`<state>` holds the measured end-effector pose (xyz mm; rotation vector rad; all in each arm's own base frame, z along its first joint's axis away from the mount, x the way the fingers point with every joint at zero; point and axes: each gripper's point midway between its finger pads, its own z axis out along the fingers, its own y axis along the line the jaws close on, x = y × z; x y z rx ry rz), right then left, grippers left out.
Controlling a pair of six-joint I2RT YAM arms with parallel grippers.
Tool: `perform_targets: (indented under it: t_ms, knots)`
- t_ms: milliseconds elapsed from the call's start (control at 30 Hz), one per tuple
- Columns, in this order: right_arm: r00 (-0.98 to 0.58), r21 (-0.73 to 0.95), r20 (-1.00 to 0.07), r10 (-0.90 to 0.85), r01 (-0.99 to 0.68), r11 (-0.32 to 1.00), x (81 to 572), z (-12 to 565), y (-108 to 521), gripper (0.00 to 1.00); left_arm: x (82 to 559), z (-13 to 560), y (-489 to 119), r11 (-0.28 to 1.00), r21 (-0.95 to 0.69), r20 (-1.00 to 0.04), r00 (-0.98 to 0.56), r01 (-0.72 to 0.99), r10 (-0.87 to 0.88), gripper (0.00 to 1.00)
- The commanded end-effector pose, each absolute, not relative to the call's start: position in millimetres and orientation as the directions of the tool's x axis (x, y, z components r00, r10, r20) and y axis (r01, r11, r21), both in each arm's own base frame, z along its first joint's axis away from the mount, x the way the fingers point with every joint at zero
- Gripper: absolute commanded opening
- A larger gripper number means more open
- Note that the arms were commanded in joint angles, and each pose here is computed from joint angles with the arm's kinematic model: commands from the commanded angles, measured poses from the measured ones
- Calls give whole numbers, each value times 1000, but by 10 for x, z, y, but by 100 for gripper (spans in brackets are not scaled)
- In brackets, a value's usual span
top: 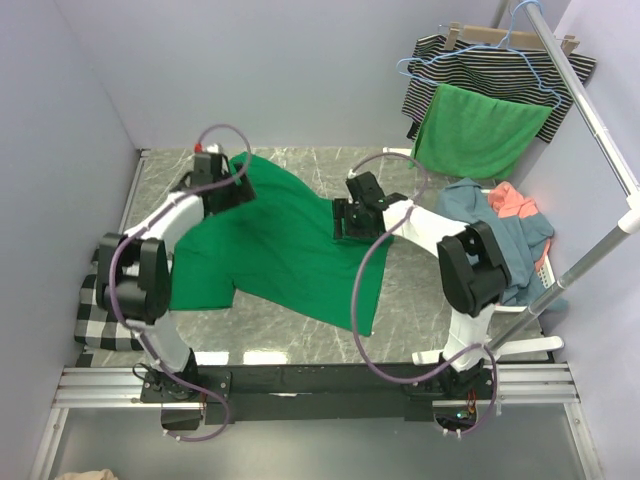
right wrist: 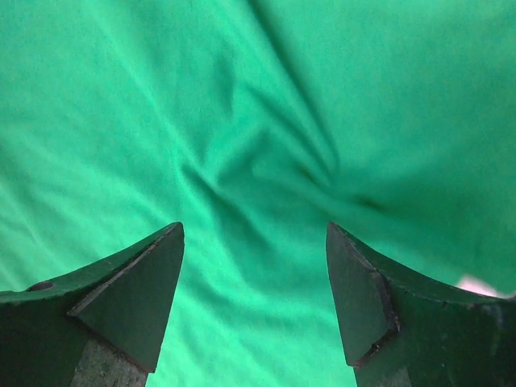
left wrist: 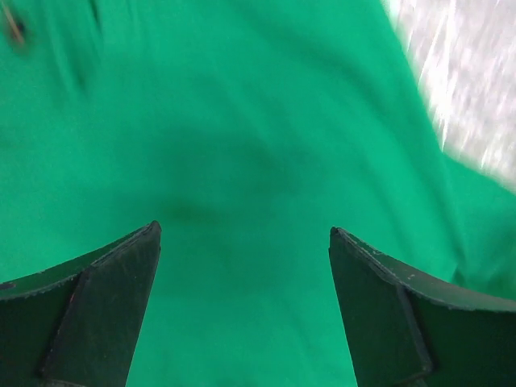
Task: Fold and stack the t-shirts
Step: Flatten out the tshirt
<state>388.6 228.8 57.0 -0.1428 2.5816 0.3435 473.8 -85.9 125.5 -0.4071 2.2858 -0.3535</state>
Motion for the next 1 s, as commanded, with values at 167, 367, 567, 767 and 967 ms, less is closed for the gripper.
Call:
perform_targets:
  t_ms: [167,367,567,767,967]
  knots:
    - [-866,274,-492,-91,-253,928,3409,591,2390,77,3913,656,-725,875,-309,-558,-674,-373,-484,90]
    - [-907,374,-409,-101,-268,888,3111,398,2573,75,3642,509,-573,858,-252,-545,-667,-447,-507,90]
    - [-956,333,-288,-47,-146,932,2730,66,2384,74,3211,269,-616,844,-224,-446,-719,-487,-533,88]
    - [-978,249,-210,-13,-66,966,2234,-180,2151,73,2561,102,-962,845,-222,-340,-774,-486,-534,89]
    - [-987,206,-160,-13,-46,977,1821,-209,2073,73,1911,-24,-1155,816,-246,-231,-787,-522,-573,89]
